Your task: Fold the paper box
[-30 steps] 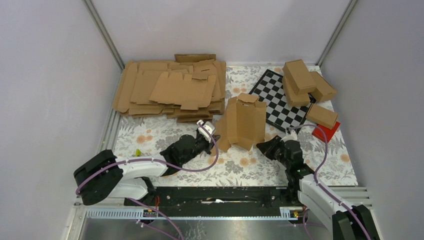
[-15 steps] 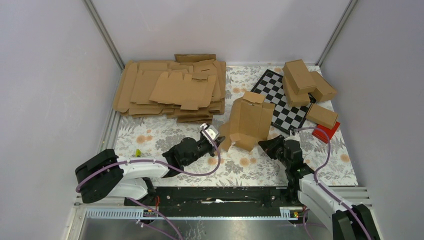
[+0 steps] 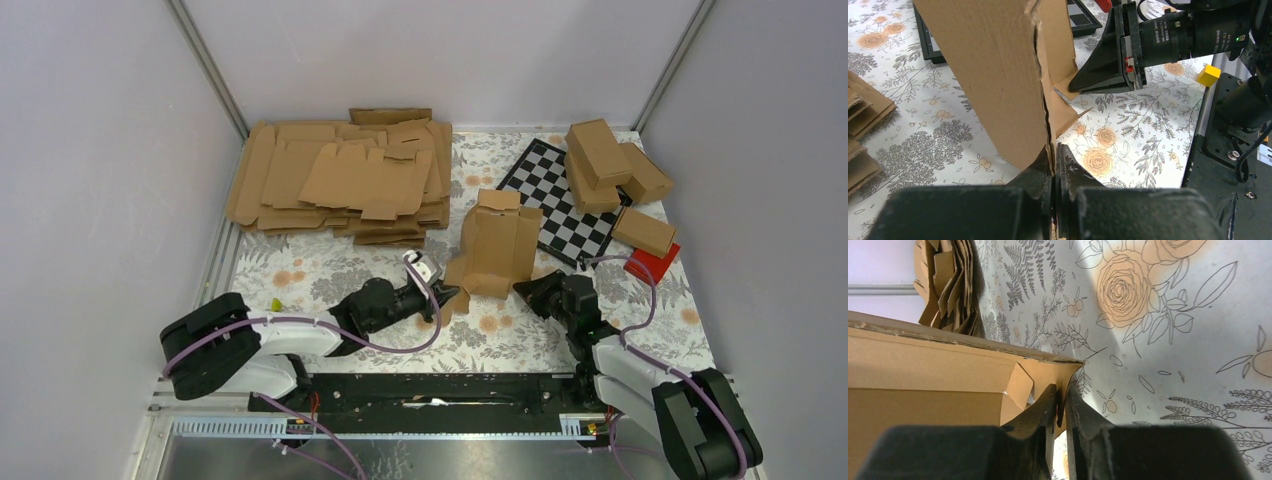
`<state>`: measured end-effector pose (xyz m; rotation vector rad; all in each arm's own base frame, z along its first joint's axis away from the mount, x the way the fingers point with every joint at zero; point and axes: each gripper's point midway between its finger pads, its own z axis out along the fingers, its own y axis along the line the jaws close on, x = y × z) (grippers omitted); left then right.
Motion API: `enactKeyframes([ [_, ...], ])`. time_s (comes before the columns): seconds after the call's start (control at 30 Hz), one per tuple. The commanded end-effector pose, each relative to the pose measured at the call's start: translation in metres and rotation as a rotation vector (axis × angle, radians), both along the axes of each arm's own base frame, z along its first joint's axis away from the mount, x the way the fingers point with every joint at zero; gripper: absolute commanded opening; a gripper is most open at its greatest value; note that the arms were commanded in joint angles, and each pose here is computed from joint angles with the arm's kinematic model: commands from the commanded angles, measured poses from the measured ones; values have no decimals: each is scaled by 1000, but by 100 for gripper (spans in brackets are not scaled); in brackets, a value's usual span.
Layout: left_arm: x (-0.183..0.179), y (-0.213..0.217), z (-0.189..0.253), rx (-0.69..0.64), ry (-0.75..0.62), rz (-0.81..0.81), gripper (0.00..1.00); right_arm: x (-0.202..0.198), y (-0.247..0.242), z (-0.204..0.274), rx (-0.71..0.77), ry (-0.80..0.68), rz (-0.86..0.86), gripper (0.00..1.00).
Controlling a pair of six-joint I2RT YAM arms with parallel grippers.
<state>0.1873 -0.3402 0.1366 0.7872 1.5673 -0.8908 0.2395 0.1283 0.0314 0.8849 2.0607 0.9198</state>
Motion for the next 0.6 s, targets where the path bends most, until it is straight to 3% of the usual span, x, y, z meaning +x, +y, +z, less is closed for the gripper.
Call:
enactKeyframes([
  [0.0, -2, -16, 20, -53, -15, -56, 0, 16, 7, 25, 36, -74, -18, 18],
  [0.57, -2, -17, 17, -26, -9, -61, 0, 9, 10, -1, 0, 21, -70, 22],
])
